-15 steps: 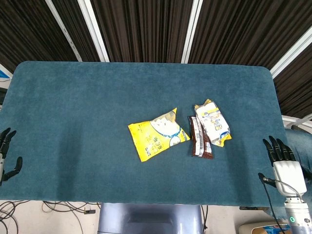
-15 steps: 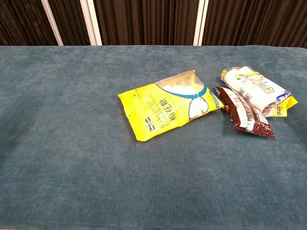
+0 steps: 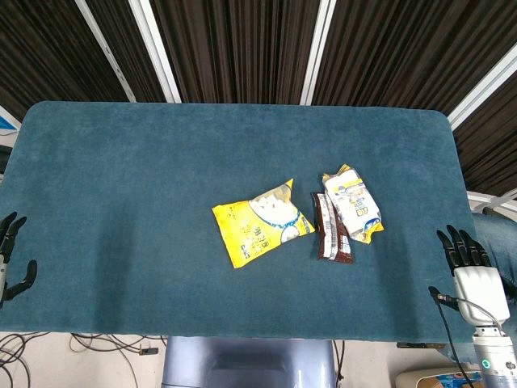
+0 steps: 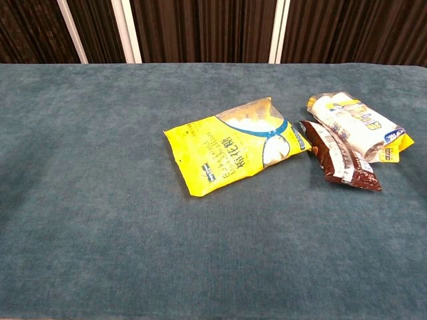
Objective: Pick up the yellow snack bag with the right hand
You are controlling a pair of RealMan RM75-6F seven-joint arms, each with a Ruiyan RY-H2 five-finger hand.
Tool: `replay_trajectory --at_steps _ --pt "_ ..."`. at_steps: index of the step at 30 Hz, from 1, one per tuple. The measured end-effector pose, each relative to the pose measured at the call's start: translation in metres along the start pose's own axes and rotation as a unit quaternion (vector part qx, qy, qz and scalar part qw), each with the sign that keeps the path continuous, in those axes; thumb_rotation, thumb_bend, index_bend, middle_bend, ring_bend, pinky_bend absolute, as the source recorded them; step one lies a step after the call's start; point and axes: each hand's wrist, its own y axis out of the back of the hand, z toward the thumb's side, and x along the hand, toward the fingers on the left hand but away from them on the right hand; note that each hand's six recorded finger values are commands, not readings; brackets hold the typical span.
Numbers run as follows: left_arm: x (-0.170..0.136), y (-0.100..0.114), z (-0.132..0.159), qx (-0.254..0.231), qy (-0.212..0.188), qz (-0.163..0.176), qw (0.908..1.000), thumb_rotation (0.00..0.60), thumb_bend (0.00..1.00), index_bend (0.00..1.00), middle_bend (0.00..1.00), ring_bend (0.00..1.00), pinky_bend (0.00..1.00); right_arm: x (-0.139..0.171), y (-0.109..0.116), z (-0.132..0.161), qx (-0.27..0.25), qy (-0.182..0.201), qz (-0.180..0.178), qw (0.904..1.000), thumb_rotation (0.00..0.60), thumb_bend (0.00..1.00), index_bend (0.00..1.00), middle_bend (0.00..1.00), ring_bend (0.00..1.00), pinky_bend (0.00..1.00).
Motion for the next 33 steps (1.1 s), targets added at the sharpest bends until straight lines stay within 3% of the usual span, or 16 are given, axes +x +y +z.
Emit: replay_trajectory --at_steps 22,33 --pt "0.0 0.003 0.0 -0.012 0.0 0.007 0.9999 0.6 0.47 0.02 0.0 0.03 0.01 -0.004 -0.005 0.004 -0.019 0.023 0.019 0.9994 0.6 0.16 0.0 0.0 0.0 0.16" --pt "0.0 0.002 0.0 -0.014 -0.001 0.0 0.9999 0.6 0.47 0.02 0.0 0.03 0.01 -0.068 0.016 0.037 -0.016 0.099 0.039 0.9942 0.6 0.16 0.0 0.0 0.0 0.16"
